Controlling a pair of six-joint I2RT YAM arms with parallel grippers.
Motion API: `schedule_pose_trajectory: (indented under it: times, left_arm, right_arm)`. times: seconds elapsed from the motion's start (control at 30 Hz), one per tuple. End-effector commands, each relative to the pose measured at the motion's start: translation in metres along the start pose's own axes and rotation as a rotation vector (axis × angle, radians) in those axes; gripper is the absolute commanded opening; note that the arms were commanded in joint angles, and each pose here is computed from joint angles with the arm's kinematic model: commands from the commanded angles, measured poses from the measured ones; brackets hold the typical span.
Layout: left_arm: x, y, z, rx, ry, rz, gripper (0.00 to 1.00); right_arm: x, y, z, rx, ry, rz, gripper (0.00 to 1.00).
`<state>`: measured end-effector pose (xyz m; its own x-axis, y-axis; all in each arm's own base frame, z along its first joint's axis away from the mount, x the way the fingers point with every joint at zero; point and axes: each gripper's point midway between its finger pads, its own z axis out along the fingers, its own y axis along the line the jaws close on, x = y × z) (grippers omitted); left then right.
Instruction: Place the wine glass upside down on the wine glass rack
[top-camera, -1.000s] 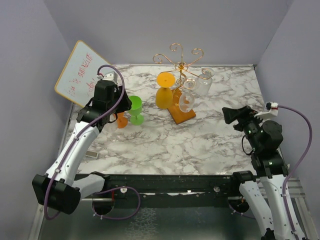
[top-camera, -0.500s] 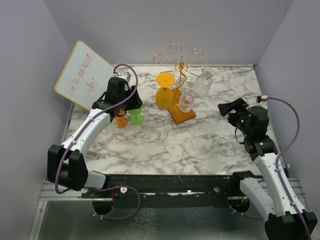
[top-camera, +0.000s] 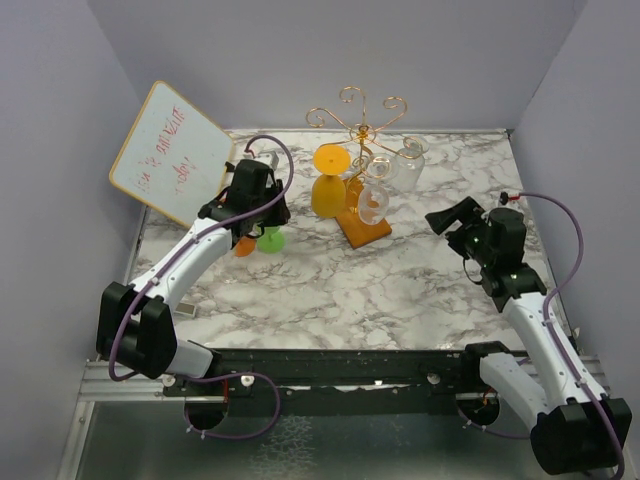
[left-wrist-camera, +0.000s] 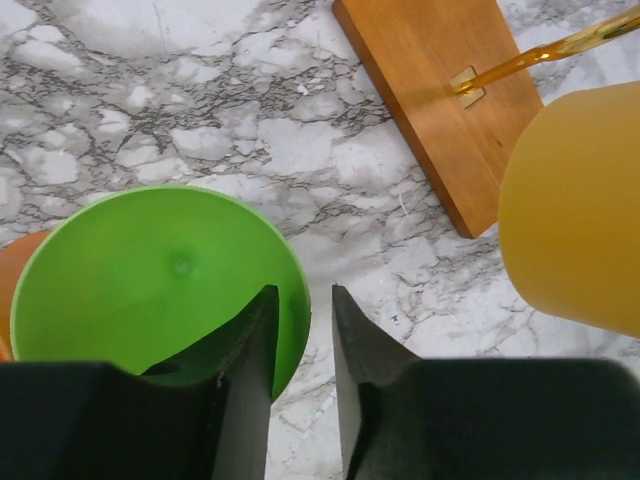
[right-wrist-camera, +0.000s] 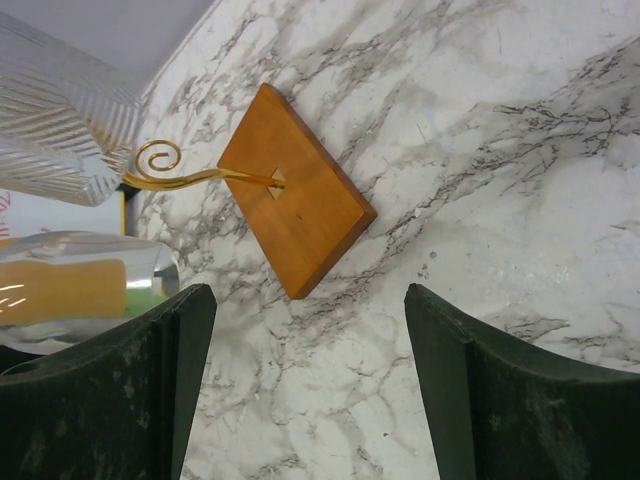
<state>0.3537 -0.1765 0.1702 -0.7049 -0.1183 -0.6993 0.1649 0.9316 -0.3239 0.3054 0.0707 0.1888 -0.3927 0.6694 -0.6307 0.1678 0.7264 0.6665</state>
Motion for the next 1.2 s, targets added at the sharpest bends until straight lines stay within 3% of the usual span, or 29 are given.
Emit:
schedule_pose_trajectory:
  times: [0.0,0.17,0.47,0.83,1.17]
  left_arm:
    - [-0.002,0.018,-0.007,-0.105,-0.008,0.035,0.23]
    - [0.009,0.016,-0.01,-0.117,0.03,0.045,0.0]
    - [0.027,-0.056,-0.051,0.069,0.016,0.199,0.0]
    - [0.066,-0.107,-0.095,0.327,-0.012,0.327,0.0]
    - [0.074,-0.192,-0.135,0.703,-0.187,0.375,0.0]
  right_arm:
    - [-0.011,0.025,-0.012,-0.058,0.025,-0.01,0.81]
    - [-0.01,0.03,-0.027,-0.053,0.043,0.026,0.81]
    - [0.004,0.021,-0.043,-0.03,0.056,0.15,0.83]
    - [0.025,0.008,-0.052,0.006,0.096,0.305,0.83]
    - [0.055,0.006,-0.055,0.067,0.238,0.548,0.78]
